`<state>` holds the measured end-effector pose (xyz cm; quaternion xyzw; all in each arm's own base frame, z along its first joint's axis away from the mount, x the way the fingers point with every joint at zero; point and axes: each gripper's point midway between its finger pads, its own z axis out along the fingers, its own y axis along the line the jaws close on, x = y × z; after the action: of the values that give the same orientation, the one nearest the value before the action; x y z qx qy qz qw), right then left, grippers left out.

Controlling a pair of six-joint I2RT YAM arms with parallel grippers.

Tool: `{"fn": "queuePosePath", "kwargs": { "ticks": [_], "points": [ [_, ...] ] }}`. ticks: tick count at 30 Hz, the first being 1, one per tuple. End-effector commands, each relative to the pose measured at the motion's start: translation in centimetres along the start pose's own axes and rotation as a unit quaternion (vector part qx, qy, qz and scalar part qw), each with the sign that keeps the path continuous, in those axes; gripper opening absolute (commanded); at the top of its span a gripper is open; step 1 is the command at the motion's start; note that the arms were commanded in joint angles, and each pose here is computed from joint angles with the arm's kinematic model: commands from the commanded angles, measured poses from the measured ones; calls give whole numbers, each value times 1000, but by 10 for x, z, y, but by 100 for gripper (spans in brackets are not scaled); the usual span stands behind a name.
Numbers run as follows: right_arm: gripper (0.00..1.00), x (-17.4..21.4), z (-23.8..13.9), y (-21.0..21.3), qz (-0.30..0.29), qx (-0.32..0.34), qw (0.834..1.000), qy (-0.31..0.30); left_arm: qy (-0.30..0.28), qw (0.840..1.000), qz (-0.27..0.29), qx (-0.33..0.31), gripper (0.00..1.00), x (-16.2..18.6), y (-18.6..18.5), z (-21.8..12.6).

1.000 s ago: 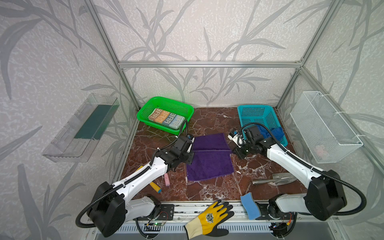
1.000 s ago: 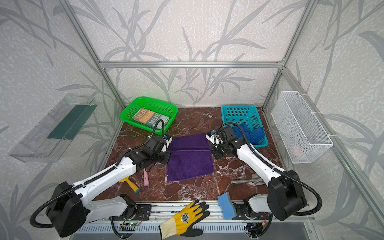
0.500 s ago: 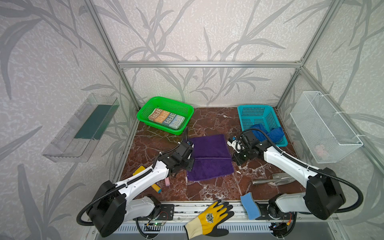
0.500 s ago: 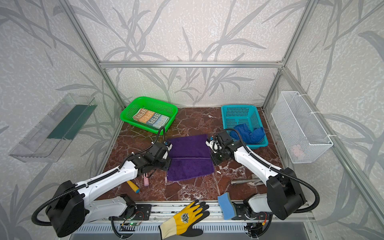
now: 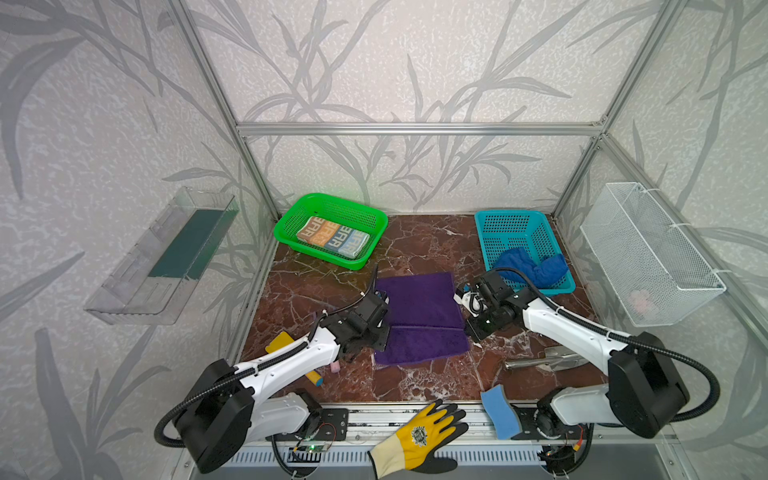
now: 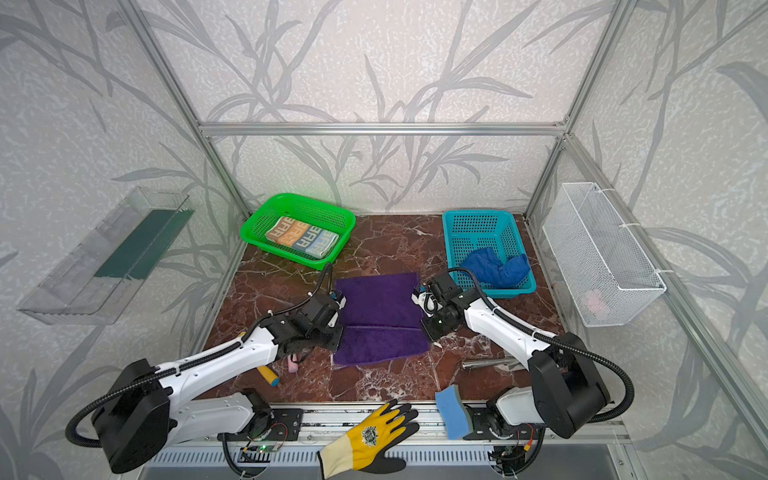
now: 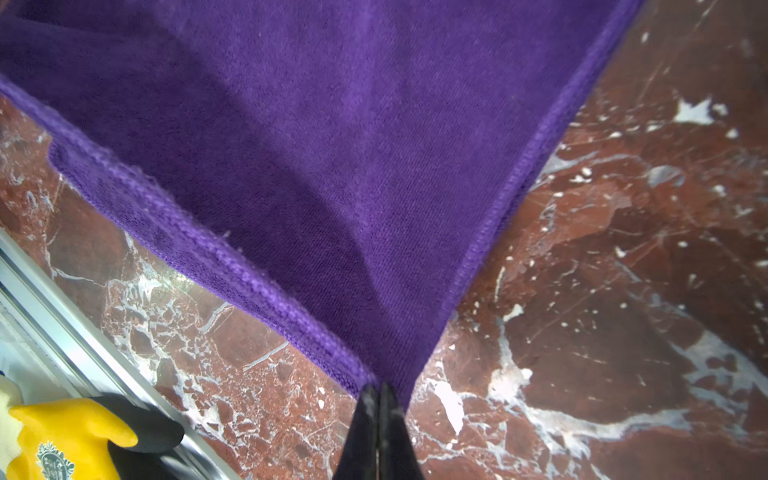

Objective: Fold and stack the towels
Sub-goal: 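Press the folded edge down and open both grippers on the towel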

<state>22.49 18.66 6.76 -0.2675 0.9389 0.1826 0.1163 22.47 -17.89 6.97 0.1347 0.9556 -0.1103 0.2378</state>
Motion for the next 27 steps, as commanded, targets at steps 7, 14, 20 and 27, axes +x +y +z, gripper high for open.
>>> {"fn": "queuePosePath", "kwargs": {
  "ticks": [7, 14, 20, 27],
  "points": [
    [0, -6, -11, 5, -7, 2, 1000, -12, -43, 999, -11, -12, 0, -13, 4, -23],
    [0, -6, -21, 9, -13, 0, 1000, -23, -47, 999, -11, 0, 0, -11, -1, -30],
    [0, -1, -23, 14, -14, -5, 1000, -15, -33, 999, -4, 3, 0, -2, -7, -27],
    [0, 11, -6, 13, 2, -9, 1000, 12, -7, 1000, 1, 1, 0, 16, -10, -16]
  ]
}}
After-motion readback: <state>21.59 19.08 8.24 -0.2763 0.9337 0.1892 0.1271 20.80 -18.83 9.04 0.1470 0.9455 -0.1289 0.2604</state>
